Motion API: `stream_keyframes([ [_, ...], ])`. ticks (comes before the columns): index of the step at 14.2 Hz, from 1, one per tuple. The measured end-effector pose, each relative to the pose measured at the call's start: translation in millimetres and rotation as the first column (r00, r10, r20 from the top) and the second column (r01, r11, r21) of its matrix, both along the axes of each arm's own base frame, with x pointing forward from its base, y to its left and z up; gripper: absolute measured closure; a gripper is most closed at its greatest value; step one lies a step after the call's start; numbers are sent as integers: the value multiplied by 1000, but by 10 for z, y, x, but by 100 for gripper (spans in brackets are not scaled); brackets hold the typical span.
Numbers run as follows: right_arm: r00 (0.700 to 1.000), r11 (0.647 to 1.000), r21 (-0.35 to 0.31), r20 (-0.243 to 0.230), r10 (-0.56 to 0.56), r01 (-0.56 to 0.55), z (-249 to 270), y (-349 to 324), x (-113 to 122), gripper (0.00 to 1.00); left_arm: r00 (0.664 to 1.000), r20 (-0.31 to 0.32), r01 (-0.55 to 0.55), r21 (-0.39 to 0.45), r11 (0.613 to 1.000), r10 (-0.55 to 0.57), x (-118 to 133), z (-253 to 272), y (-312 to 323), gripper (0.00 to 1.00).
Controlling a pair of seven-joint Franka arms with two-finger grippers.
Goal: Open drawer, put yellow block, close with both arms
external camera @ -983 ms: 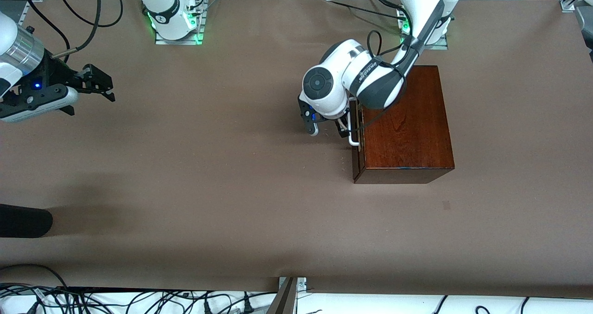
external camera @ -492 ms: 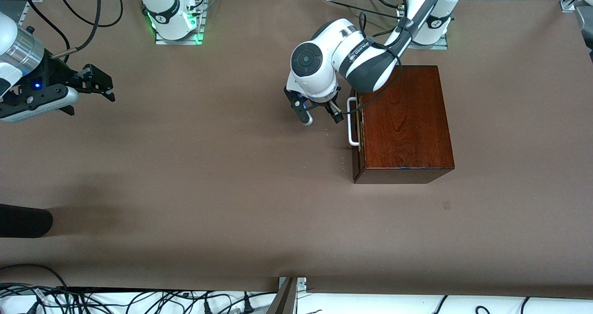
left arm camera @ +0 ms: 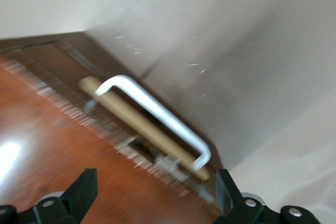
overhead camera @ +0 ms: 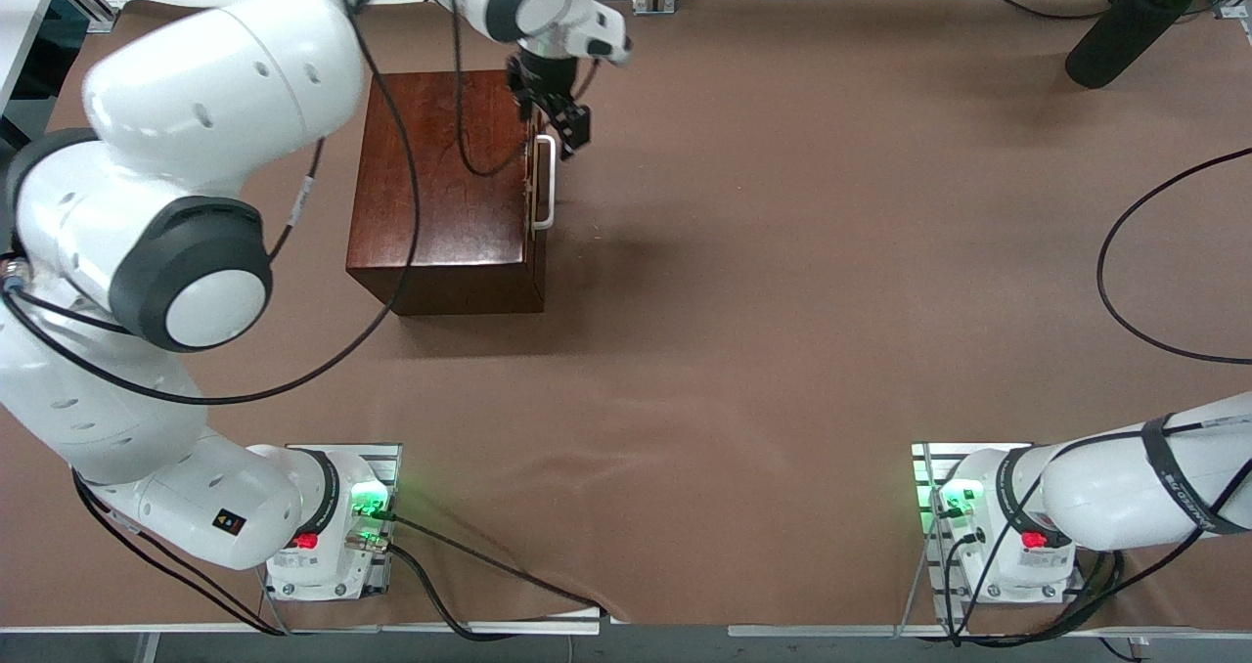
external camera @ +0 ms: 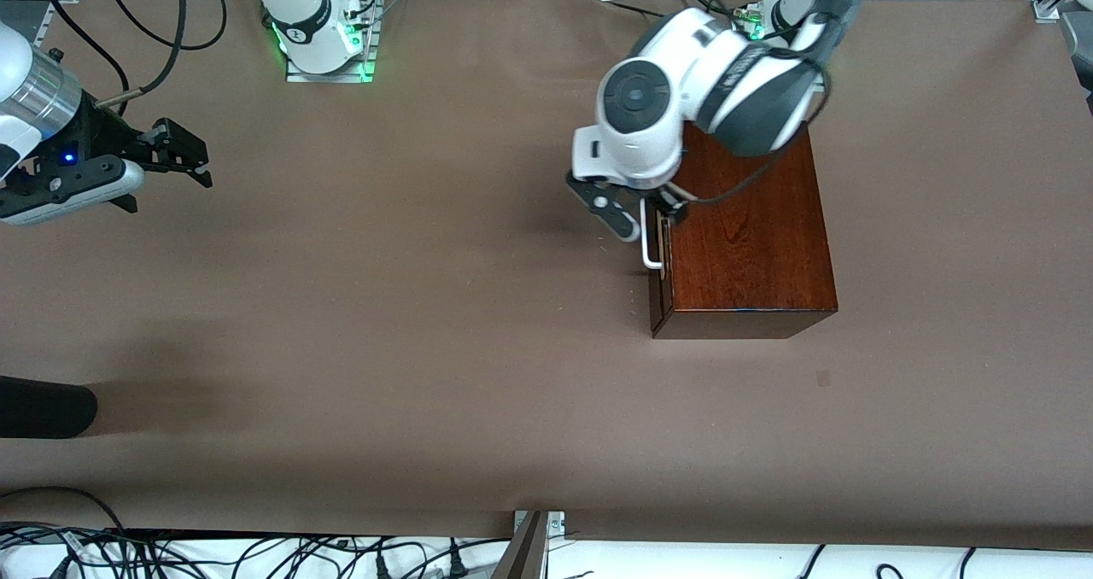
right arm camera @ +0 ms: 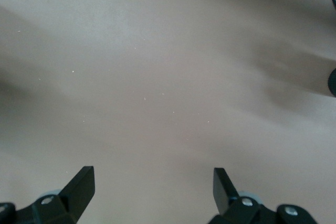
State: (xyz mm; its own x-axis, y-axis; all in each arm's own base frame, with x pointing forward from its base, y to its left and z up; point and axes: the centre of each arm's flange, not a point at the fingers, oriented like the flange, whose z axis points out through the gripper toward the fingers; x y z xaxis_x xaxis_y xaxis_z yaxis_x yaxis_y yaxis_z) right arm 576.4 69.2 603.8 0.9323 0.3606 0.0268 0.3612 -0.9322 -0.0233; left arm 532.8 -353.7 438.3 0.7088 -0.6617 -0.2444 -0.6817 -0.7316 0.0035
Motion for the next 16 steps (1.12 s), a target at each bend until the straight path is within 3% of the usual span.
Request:
stream_keyframes([
  [4,1000,1000,0,0,0,0,1,1,0,0,978,98,-183,-45,982,186,521,729,1048,0],
  [8,1000,1000,0,3,-1,1,8,-6,3,0,922,205,-314,-105,944,330,889,1366,1913,0],
  [16,1000,1000,0,6,-4,4,19,-24,6,0,882,190,-422,-91,902,432,947,1575,2533,0],
])
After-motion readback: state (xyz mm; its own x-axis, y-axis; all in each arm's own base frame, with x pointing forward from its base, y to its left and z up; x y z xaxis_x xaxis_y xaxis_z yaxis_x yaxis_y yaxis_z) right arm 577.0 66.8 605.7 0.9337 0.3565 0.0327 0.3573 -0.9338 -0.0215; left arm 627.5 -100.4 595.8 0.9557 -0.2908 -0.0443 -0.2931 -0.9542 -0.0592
